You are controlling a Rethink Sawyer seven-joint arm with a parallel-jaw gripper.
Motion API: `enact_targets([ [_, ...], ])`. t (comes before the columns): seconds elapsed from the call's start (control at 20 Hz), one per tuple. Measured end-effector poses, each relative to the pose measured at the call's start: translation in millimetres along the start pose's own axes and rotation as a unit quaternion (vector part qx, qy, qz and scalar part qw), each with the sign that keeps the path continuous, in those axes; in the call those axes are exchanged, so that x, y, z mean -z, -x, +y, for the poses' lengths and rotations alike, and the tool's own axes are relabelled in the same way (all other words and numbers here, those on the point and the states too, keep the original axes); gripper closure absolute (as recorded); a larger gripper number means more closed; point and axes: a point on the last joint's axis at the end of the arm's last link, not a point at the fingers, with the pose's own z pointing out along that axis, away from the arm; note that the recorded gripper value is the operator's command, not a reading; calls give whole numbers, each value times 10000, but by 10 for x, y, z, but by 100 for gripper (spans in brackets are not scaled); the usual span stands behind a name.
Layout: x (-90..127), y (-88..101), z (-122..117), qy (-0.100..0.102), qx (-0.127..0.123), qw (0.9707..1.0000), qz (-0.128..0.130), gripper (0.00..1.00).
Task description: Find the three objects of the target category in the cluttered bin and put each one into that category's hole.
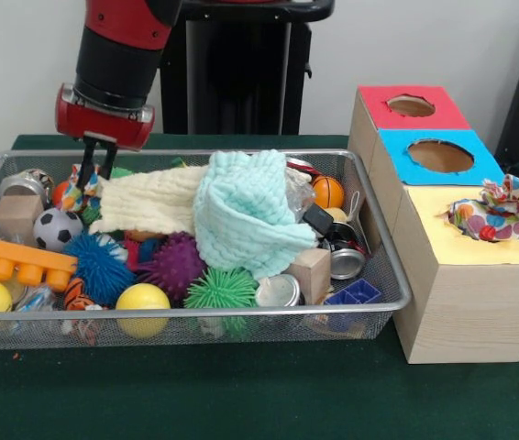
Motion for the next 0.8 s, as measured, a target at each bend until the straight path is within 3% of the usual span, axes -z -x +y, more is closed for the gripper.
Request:
enact_targets([
  [0.55, 373, 204, 31, 108, -160, 9998, 21, 100],
  [0.8, 467, 339, 138, 304, -327, 9990, -60, 100],
])
